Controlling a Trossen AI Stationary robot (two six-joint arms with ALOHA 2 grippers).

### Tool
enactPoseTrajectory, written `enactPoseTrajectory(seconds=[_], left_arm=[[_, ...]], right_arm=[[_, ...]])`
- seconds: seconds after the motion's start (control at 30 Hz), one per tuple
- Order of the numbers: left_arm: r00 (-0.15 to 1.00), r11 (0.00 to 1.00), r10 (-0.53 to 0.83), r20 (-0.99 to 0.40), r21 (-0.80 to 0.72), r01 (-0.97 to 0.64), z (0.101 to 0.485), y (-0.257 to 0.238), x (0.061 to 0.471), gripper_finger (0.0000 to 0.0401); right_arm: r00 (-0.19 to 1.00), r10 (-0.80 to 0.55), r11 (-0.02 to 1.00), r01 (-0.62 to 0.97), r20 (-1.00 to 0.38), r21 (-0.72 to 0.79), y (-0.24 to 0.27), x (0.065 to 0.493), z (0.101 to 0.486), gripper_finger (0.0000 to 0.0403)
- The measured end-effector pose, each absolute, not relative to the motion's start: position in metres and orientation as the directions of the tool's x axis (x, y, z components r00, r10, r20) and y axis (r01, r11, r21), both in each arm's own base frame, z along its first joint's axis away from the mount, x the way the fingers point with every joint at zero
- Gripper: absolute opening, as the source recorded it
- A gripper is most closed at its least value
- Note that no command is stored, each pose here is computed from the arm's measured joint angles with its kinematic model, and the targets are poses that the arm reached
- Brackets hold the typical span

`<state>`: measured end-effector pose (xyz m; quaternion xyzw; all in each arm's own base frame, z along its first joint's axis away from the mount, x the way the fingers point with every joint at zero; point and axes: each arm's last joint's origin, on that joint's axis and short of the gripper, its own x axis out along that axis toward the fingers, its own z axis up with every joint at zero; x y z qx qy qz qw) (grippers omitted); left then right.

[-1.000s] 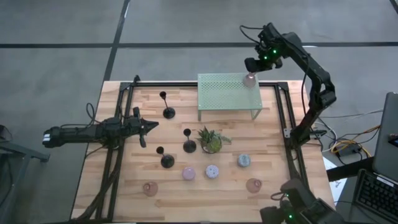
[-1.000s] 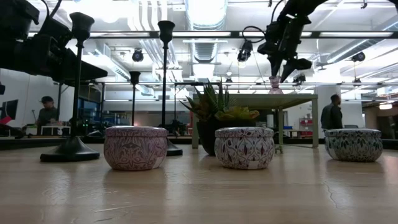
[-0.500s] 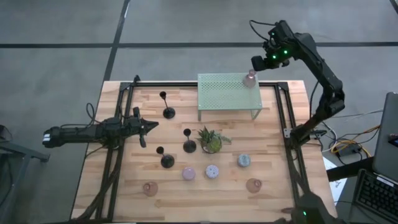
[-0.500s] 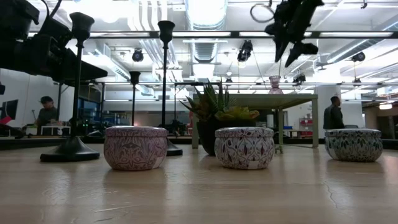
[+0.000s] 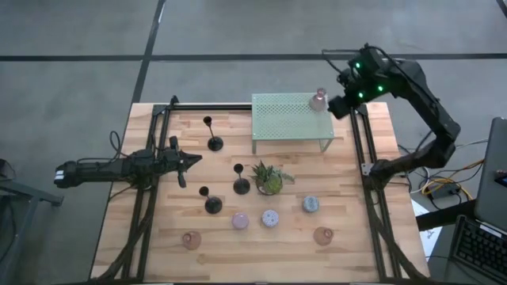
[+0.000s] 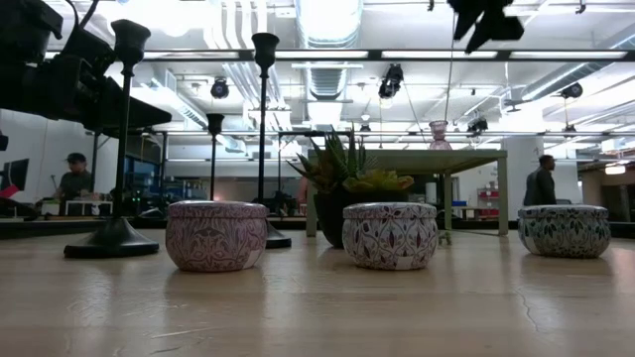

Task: Pick & Place candle stick holders
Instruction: Put the right glass candle holder on the shelf

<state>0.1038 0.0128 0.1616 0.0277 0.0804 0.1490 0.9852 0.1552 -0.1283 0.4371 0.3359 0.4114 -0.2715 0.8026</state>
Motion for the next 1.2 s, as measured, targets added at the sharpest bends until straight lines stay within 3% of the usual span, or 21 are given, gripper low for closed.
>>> enactPoseTrajectory(seconds=[0.23,0.53,0.77,1.2], left_arm=[[0.943,0.954,0.298,-0.15,0.079,-0.289,0.162,0.013,0.104,0.0023],[0.943,0.954,0.298,-0.15,0.079,-0.289,0.162,0.013,0.104,0.0023],[0.943,0.954,0.298,-0.15,0.079,-0.289,0.162,0.013,0.104,0.0023],[0.943,0.954,0.298,-0.15,0.078,-0.289,0.162,0.013,0.104,0.0023]], right_arm=[[0.582,-0.082,0.746,0.574,-0.809,0.337,-0.082,0.16,0.448,0.0179],[0.569,0.058,0.833,0.426,-0.82,0.354,-0.042,0.175,0.444,0.0171],[0.481,0.145,0.862,0.367,-0.864,0.349,-0.017,0.191,0.424,0.0168],[0.205,0.176,0.858,0.448,-0.963,0.252,0.023,0.198,0.361,0.0166]])
